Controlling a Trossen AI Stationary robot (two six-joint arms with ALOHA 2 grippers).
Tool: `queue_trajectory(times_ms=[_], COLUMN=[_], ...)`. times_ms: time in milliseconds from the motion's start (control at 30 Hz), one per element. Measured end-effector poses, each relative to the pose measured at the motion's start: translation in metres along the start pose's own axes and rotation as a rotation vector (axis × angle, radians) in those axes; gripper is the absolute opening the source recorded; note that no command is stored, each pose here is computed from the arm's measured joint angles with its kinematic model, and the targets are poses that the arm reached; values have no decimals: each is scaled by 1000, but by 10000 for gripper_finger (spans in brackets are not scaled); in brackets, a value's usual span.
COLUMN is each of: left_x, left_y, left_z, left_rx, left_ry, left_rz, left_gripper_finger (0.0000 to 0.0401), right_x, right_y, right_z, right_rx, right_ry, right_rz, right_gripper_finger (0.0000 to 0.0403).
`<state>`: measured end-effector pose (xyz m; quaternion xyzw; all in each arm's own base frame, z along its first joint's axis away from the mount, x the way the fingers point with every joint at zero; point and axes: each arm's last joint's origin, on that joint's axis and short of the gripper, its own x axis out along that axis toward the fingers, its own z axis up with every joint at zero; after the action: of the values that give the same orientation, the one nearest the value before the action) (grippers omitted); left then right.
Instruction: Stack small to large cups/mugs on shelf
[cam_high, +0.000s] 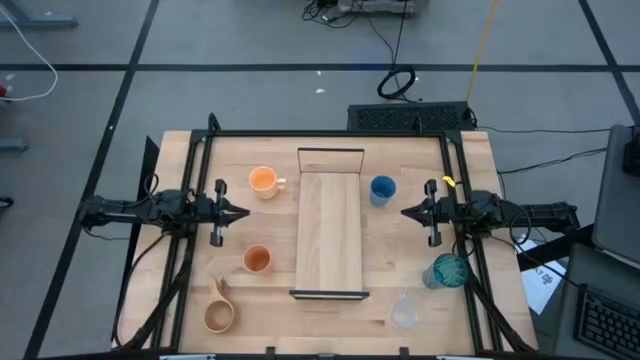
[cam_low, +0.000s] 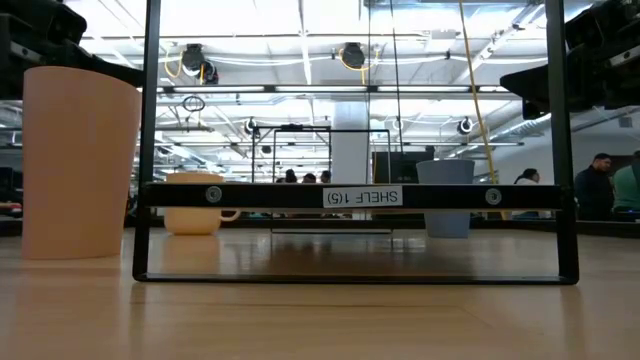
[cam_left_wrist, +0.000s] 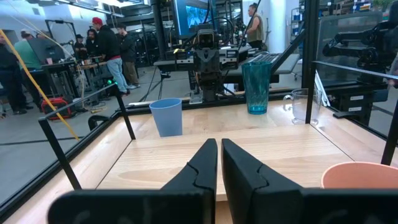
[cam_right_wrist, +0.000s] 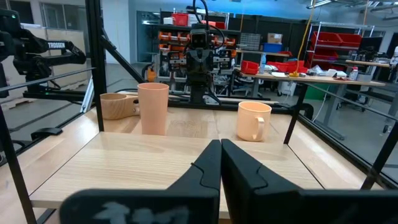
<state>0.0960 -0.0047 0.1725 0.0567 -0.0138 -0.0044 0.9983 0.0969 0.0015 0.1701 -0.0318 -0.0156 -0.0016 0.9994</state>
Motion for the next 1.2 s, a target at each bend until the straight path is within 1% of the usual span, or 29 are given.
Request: queue_trajectory(times_ms=[267,400,567,667,767,933,1067,1200], left_x=[0,0,0,0,0,0,0,0], left_y=[0,0,0,0,0,0,0,0], left_z=[0,0,0,0,0,0,0,0], left_rx=[0,0,0,0,0,16,19,6], left_ry=[0,0,0,0,0,-1,-1,0], left_rz=[0,0,0,0,0,0,0,0], left_gripper_finger=[26,26,26,26,26,26,26,26], right_x=[0,0,0,0,1,5,10,16], right_y=[0,0,0,0,-1,-2,-3,-5], right_z=[0,0,2,0,14,29,50,80], right_rx=[0,-37,0,-1,-1,-1,18,35], right_ry=[-1,-2,-5,30,6,39,41,43], right_rz=[0,0,0,3,1,3,3,3], right_gripper_finger=[0,0,0,0,0,0,0,0])
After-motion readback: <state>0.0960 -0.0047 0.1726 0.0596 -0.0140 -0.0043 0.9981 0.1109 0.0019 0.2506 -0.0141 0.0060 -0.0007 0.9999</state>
